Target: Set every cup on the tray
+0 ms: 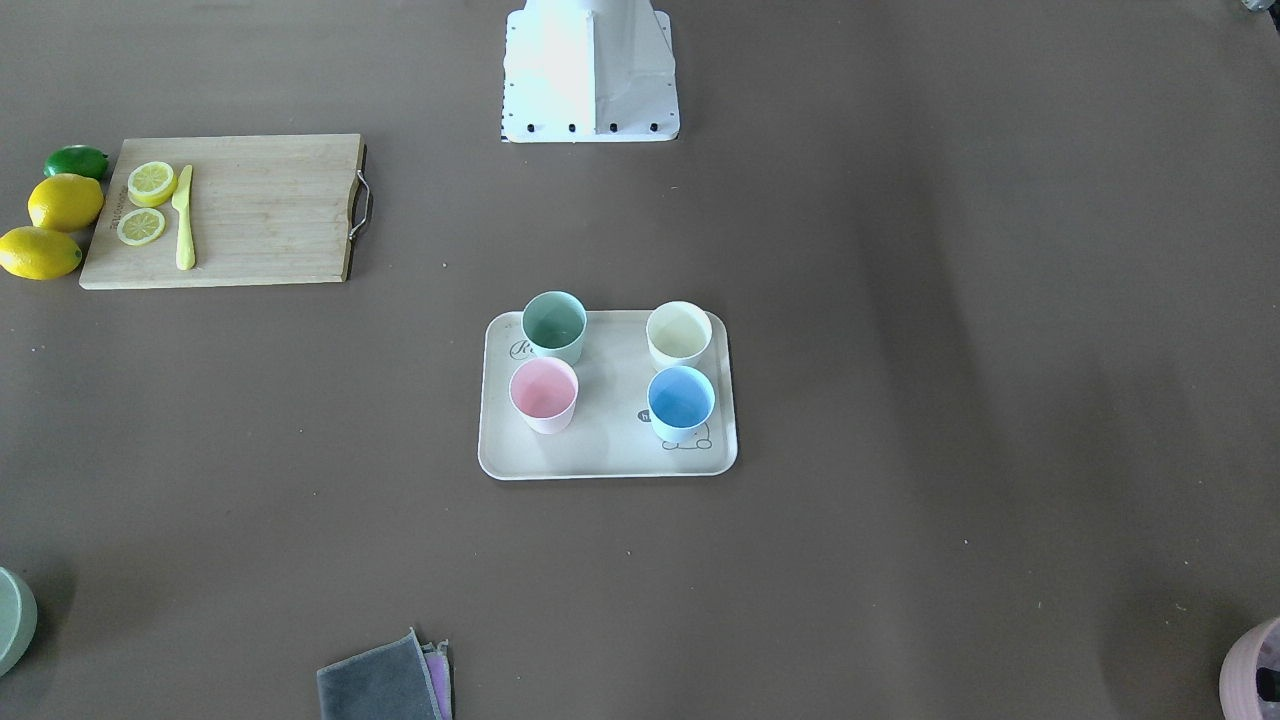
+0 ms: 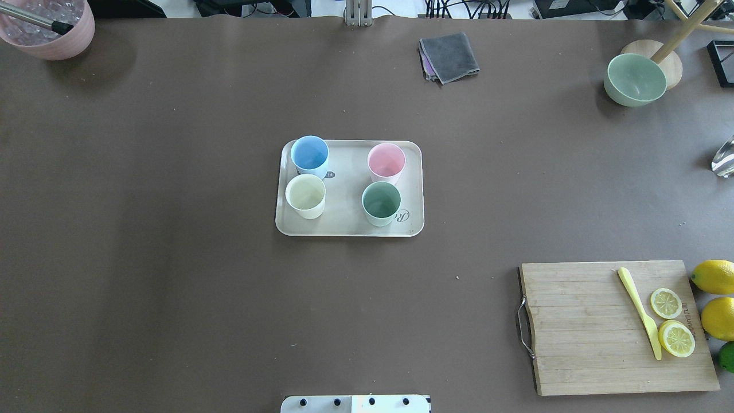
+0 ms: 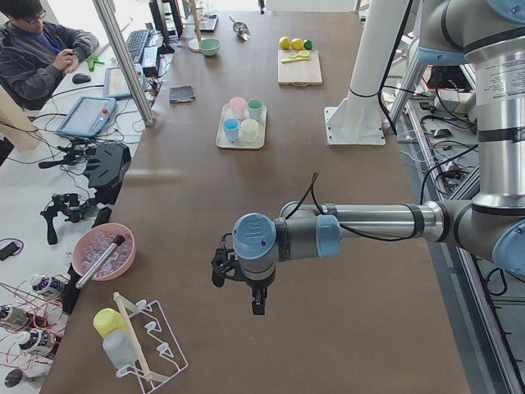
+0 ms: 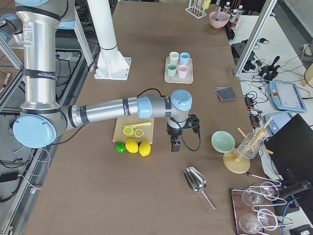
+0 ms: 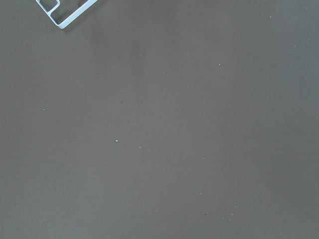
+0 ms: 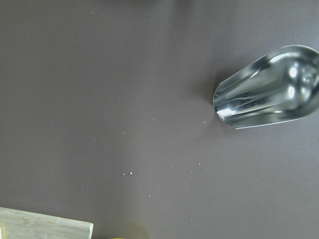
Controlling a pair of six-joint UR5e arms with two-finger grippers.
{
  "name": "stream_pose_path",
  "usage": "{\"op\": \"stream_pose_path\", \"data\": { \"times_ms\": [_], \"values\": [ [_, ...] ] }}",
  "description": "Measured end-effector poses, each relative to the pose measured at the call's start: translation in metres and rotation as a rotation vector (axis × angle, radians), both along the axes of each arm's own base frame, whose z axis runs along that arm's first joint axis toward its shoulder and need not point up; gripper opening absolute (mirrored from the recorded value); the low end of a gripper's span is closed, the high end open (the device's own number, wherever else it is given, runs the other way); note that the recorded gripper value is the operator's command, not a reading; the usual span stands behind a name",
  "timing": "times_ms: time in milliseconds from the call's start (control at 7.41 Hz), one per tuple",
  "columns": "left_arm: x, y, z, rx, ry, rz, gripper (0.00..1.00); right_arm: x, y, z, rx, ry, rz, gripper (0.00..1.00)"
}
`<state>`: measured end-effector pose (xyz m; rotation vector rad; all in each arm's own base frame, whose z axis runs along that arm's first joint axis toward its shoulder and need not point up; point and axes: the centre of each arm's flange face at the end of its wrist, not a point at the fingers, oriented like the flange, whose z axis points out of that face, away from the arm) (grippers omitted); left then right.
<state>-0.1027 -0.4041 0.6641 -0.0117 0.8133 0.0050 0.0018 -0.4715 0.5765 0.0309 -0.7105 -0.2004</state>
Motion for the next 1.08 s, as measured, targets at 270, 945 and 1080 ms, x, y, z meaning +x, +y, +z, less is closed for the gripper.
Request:
{"op": "stream_pose_path", "data": {
  "times_ms": [270,945,1080],
  "values": [
    [-0.001,-0.009,-0.008,0.004,-0.002,-0.023,0.98,0.0,0.003,0.001,-0.001,-0.002,0.0,1.0],
    [-0.002,-0.014,-0.016,0.062,-0.008,-0.027,0.98,0.0,0.003,-0.001,0.004,-0.004,0.001,1.0],
    [-0.002,-0.014,-0.017,0.064,-0.008,-0.027,0.98,0.0,0.003,-0.001,0.005,-0.004,0.001,1.0]
  ]
}}
